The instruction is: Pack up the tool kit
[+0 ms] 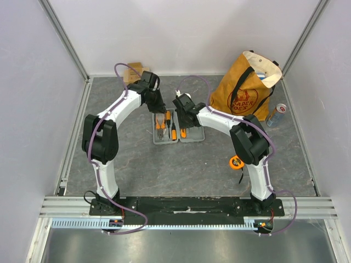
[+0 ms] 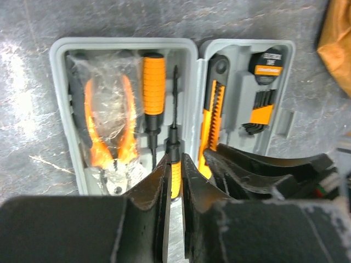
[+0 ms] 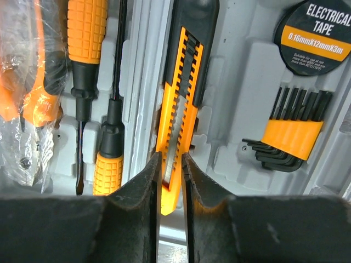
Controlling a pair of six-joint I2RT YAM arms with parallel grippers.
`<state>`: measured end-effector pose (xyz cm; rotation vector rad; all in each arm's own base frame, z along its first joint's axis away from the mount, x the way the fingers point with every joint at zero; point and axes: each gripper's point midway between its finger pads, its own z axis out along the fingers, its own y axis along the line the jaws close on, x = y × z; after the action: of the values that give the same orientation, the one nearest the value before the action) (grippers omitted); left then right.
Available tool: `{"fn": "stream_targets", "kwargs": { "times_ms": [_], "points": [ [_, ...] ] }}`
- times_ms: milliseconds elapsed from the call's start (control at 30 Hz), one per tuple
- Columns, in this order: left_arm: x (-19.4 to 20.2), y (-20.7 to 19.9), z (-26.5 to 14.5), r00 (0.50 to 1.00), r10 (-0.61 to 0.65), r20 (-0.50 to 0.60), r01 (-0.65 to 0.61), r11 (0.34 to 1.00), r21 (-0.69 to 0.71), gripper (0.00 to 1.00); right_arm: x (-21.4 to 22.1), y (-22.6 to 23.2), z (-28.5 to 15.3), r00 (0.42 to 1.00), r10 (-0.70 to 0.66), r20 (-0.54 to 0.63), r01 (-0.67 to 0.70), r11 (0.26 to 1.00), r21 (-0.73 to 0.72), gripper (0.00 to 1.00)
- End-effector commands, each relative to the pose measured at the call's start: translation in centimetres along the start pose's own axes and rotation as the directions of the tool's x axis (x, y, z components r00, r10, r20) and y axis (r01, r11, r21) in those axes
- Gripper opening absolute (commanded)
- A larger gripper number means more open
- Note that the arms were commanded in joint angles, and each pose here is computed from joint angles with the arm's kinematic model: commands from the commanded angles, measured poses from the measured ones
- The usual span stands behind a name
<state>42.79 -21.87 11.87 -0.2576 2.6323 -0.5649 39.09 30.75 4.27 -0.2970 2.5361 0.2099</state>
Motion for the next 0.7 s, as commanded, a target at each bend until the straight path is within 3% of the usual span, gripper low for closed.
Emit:
{"fn": "stream_targets", "kwargs": {
  "times_ms": [0,200,367,433,533,667],
  "points": [
    [-1.1,-0.4,-2.3,0.998,0.003,0.062,-0.006,0.999,0.040,0.17,1.7,-1.2,1.0,0.996,-0.061,-0.062,0.066,0.994,0.091,0.24],
    [-1.4,0.1,-3.2,0.997,-0.004,0.078,0.000,0.999,0.047,0.17,-0.7,-0.8,-0.7,0.999,-0.054,-0.003,0.054,0.994,0.097,0.21],
    [-2.4,-0.1,-4.8,0.992,0.014,0.124,-0.020,0.998,0.053,0.20,-7.4,-0.3,-5.8,0.984,-0.009,0.180,-0.008,0.996,0.093,0.33],
    [-2.6,0.0,-5.5,0.990,0.018,0.142,-0.025,0.998,0.050,0.22,-9.5,-0.8,-8.1,0.970,0.014,0.242,-0.042,0.993,0.108,0.44],
    [-3.1,0.7,-6.8,0.984,0.023,0.178,-0.030,0.999,0.035,0.24,-10.2,-3.7,-10.5,0.957,0.067,0.281,-0.114,0.981,0.156,0.54],
    [-3.6,1.6,-8.9,0.970,0.037,0.240,-0.041,0.999,0.009,0.29,-7.0,-10.2,-12.1,0.949,0.170,0.266,-0.236,0.942,0.241,0.59]
  ]
}}
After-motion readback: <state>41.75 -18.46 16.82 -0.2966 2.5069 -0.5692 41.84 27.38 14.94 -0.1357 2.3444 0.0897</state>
